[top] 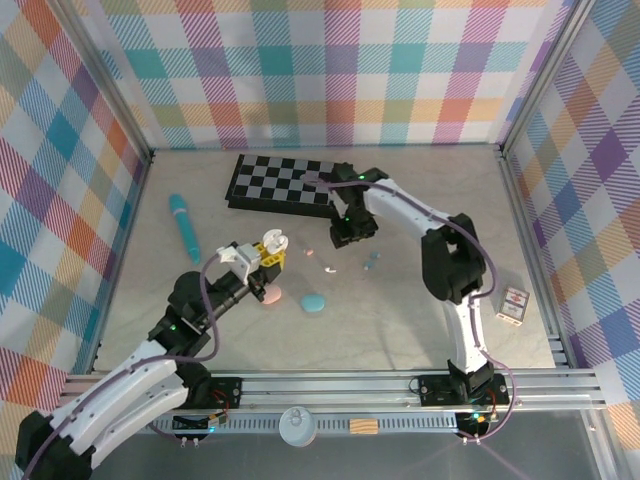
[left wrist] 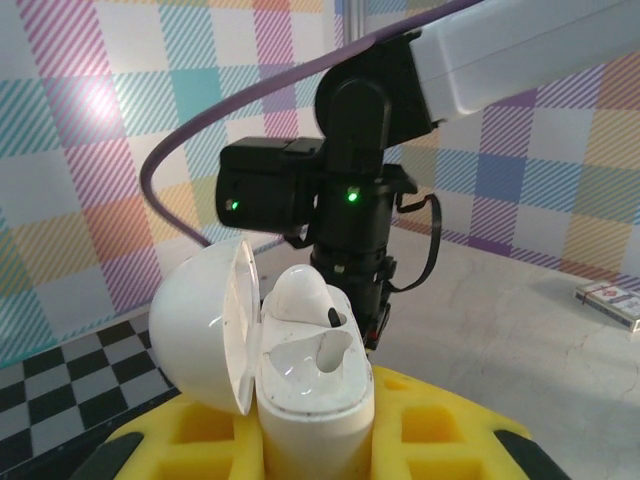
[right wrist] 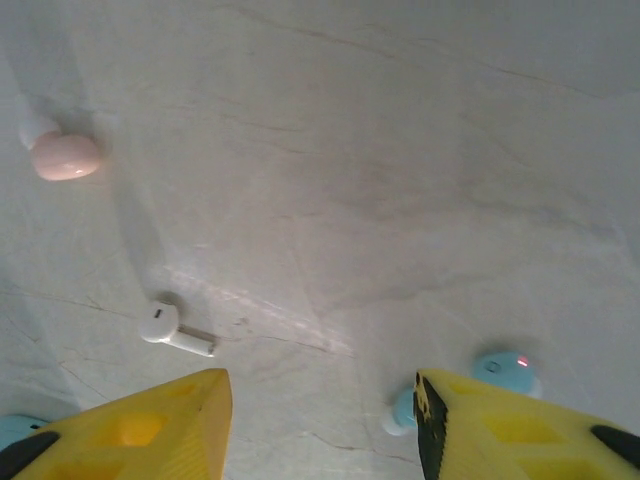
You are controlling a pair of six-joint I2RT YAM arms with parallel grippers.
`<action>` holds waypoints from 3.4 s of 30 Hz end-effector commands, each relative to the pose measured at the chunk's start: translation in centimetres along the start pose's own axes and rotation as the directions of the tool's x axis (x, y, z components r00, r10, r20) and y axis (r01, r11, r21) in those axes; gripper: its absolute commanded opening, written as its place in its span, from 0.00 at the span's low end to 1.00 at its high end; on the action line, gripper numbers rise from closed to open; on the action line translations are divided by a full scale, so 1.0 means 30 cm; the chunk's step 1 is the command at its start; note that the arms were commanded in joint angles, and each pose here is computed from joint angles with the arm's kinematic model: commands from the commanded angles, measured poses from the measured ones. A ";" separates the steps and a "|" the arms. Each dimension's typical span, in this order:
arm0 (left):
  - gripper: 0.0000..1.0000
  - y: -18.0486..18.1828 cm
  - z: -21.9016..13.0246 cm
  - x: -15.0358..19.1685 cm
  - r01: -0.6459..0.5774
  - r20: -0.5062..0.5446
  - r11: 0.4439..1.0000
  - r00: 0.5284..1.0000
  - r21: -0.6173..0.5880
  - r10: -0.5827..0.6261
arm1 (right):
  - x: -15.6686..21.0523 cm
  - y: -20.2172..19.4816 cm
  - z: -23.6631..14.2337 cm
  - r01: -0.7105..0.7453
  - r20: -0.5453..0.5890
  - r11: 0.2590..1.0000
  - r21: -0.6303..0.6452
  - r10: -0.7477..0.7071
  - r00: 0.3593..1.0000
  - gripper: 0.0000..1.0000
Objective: Insert the wireless bluetooth earbuds into the charging case
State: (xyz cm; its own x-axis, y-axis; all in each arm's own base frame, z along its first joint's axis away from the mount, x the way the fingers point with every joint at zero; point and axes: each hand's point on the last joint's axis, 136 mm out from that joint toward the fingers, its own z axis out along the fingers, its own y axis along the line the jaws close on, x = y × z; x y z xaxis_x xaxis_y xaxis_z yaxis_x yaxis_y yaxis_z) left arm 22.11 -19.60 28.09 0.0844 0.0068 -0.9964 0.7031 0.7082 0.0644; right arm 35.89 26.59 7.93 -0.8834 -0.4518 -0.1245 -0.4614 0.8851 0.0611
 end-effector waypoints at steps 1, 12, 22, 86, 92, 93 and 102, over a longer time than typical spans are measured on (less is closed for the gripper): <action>0.00 0.015 -0.051 0.100 0.001 -0.125 0.999 0.992 -0.038 -0.006 | 0.044 0.020 0.003 0.109 -0.103 0.991 0.076 -0.101 0.990 0.50; 0.00 0.002 -0.078 0.056 -0.048 -0.110 0.999 0.993 -0.013 0.046 | 0.072 0.162 0.086 0.340 -0.238 0.929 0.149 -0.300 0.924 0.46; 0.00 -0.006 -0.073 0.061 -0.052 -0.111 0.999 0.992 0.003 0.052 | 0.103 0.201 0.148 0.443 -0.323 0.884 0.153 -0.379 0.868 0.38; 0.00 -0.011 0.010 0.100 -0.004 -0.103 1.000 0.995 -0.018 0.003 | -0.030 0.165 -0.142 0.107 0.111 0.991 -0.076 -0.098 0.989 0.24; 0.00 -0.003 0.086 0.110 -0.034 -0.071 0.994 0.997 -0.102 0.027 | -0.043 0.135 -0.281 0.061 0.248 0.983 -0.175 -0.016 0.969 0.24; 0.00 -0.002 0.098 0.106 -0.033 -0.054 0.993 0.998 -0.111 0.027 | -0.043 0.129 -0.301 0.053 0.270 0.981 -0.186 -0.001 0.963 0.23; 0.00 -0.046 0.243 0.163 -0.045 -0.037 0.996 0.998 -0.082 0.042 | -0.009 0.094 -0.425 0.033 0.371 0.969 -0.245 0.062 0.926 0.24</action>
State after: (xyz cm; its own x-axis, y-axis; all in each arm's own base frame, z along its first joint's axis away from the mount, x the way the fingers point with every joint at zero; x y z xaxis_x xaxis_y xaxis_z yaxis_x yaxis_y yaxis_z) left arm 26.06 -24.94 19.87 -0.0225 0.1594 -0.9870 0.6576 0.7459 0.1055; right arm 33.76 27.41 18.74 -0.8278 -0.3664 -0.4249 -0.4946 0.8341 0.2443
